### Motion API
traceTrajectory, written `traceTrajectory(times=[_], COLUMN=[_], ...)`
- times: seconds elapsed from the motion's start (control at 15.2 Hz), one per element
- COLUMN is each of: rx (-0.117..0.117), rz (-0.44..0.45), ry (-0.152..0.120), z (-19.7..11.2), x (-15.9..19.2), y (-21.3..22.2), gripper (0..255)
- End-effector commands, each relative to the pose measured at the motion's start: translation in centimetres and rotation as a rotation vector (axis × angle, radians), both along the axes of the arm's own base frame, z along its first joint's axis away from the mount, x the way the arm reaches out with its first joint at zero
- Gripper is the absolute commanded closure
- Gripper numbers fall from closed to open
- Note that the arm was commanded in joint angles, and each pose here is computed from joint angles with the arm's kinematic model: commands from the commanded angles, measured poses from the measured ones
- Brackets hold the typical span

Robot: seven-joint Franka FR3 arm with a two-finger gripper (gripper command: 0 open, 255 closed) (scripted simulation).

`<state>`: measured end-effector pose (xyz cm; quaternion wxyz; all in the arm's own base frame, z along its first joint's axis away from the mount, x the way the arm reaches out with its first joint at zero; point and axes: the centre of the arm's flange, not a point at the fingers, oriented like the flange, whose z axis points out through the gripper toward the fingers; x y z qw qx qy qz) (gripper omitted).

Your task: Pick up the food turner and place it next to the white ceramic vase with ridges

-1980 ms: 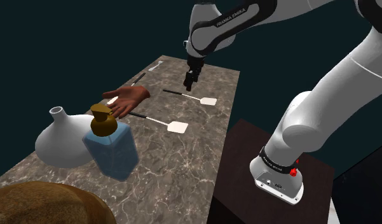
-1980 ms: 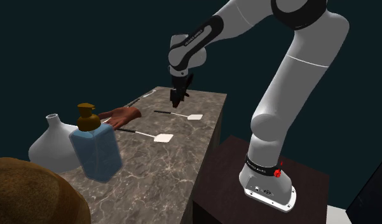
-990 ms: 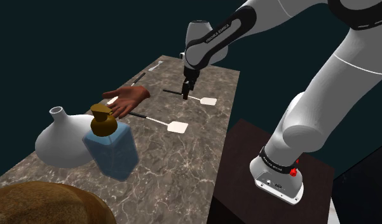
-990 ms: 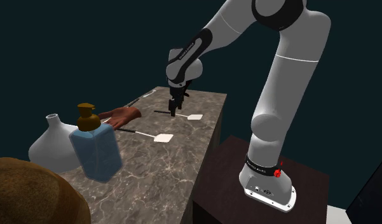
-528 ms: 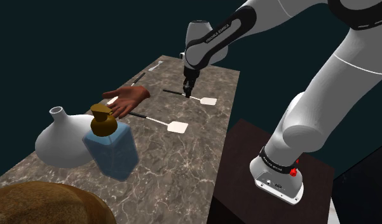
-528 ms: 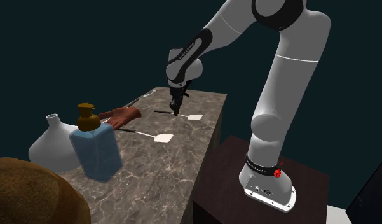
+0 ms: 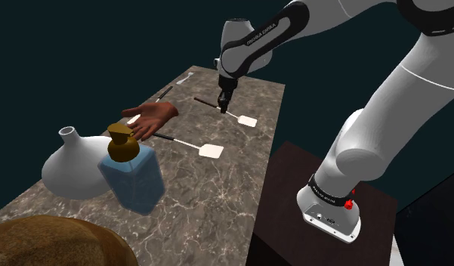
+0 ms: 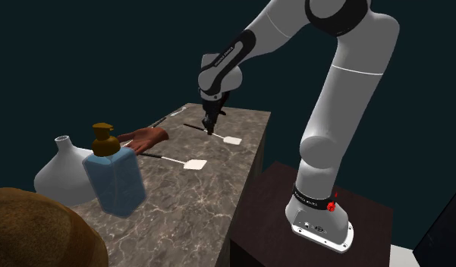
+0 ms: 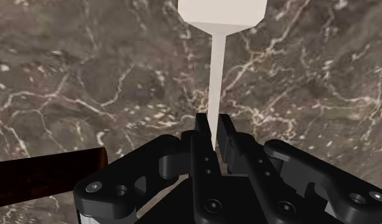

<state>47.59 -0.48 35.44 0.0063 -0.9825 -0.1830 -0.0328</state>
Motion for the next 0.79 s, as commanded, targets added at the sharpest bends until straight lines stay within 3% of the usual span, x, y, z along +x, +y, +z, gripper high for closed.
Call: traceTrajectory(times=[0.0,0.73], rx=[0.000,0.000], rz=[0.000,0.000], ry=[0.000,0.000], z=[1.0,6.9], x=[0.0,0.0], y=[0.0,0.0], gripper=[255,255])
